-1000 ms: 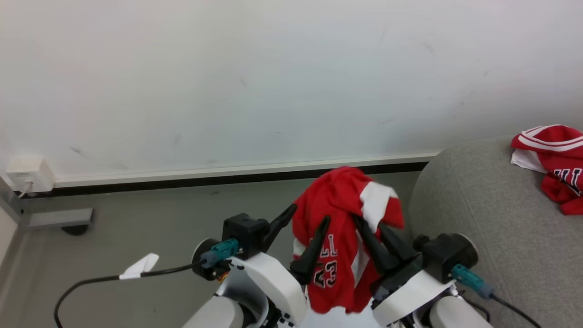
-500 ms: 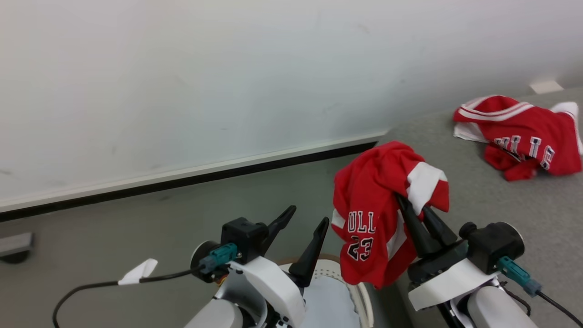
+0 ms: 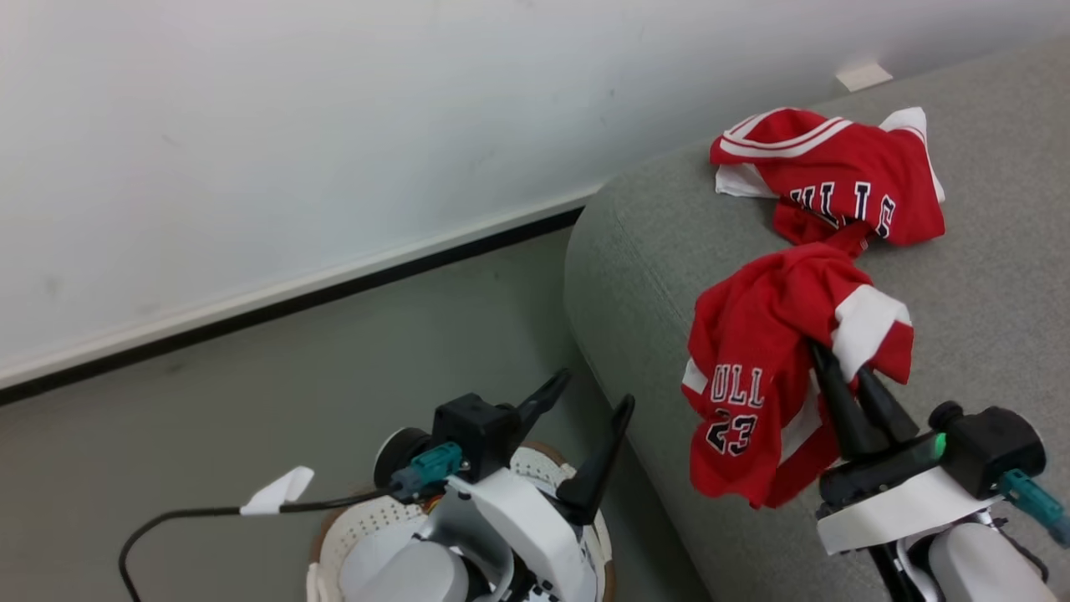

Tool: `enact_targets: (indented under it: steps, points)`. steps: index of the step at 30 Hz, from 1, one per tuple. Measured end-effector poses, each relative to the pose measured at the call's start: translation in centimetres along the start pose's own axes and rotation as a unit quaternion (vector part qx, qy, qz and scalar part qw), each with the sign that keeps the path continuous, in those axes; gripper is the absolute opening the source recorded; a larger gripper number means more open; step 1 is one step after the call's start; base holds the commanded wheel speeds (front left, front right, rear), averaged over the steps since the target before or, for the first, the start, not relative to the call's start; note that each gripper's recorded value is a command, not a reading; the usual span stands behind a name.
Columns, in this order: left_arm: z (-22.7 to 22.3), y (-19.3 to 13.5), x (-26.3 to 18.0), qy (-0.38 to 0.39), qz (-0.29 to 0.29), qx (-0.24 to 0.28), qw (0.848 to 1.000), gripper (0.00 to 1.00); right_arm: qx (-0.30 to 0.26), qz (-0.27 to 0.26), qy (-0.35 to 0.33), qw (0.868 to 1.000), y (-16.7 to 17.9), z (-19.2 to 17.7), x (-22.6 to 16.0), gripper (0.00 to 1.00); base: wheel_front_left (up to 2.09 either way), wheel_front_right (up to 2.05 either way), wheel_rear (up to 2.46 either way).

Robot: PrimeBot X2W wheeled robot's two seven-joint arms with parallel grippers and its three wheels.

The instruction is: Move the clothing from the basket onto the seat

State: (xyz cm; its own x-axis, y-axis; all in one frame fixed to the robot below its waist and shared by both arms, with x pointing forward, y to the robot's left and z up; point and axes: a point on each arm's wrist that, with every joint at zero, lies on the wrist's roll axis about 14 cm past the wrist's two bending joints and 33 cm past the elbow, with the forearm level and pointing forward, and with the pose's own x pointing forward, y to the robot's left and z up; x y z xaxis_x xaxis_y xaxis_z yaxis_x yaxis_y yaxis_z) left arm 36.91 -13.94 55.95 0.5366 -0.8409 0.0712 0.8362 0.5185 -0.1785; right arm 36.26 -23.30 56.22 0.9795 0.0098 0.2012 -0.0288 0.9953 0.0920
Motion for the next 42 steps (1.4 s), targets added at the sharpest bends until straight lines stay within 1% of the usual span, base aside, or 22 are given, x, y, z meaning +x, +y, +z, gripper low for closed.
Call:
enact_targets:
  steps: [5,8,10,15,18,21,24,28,31,35,36,38,39,42]
  points:
    - [-0.9,0.1,1.0,0.004,-0.022,-0.01,1.0,1.0,-0.004,-0.037,0.0,0.999,-3.0,0.0,1.0,0.0,0.0,0.0,0.0]
    - [-1.3,1.1,1.7,0.001,-0.029,-0.013,0.999,1.0,-0.018,-0.059,-0.013,0.998,-5.3,0.9,3.0,0.0,0.0,0.0,0.0]
    - [-1.7,1.9,2.1,0.002,-0.034,-0.009,0.999,1.0,-0.016,-0.076,-0.025,0.997,-6.8,1.5,4.6,0.0,0.0,0.0,0.0]
    - [-2.7,4.9,3.1,-0.003,-0.04,0.004,0.999,1.0,-0.026,-0.107,-0.031,0.993,-10.6,2.1,9.6,0.0,0.0,0.0,0.0]
    - [-3.0,7.2,3.5,-0.012,-0.03,0.007,0.999,1.0,-0.042,-0.129,-0.03,0.99,-13.4,2.8,12.9,0.0,0.0,0.0,0.0]
    - [-4.0,9.5,3.5,-0.011,-0.015,0.001,1.0,1.0,-0.037,-0.161,-0.035,0.986,-16.3,3.7,16.1,0.0,0.0,0.0,0.0]
    - [-5.8,11.4,3.1,0.002,0.0,-0.005,1.0,1.0,-0.033,-0.205,-0.043,0.977,-19.6,4.0,18.2,0.0,0.0,0.0,0.0]
    - [-8.0,13.6,1.8,0.027,0.022,-0.006,0.999,1.0,-0.013,-0.265,-0.015,0.964,-22.8,0.1,18.9,0.0,0.0,0.0,0.0]
    - [-9.2,15.0,0.5,0.044,0.041,-0.006,0.998,1.0,0.009,-0.306,0.011,0.952,-24.1,-4.1,17.7,0.0,0.0,0.0,0.0]
    - [-10.2,15.8,-0.4,0.058,0.056,-0.005,0.997,1.0,0.028,-0.348,0.055,0.936,-24.8,-9.0,14.6,0.0,0.0,0.0,0.0]
    - [-10.2,15.8,-0.5,0.059,0.056,-0.004,0.997,1.0,0.032,-0.357,0.065,0.931,-25.0,-9.9,13.6,0.06,0.0,0.0,0.0]
    - [-10.2,15.7,-0.6,0.062,0.059,-0.003,0.996,1.0,0.029,-0.365,0.081,0.927,-25.0,-10.8,12.1,0.49,0.0,0.0,0.0]
    - [-10.2,15.6,-0.6,0.062,0.058,-0.003,0.996,1.0,0.03,-0.367,0.086,0.926,-24.8,-11.1,11.5,1.0,0.0,0.0,0.0]
    - [-9.7,15.5,-0.6,0.055,0.062,-0.005,0.997,1.0,0.035,-0.359,0.093,0.928,-23.5,-11.7,10.5,1.0,0.0,0.0,0.0]
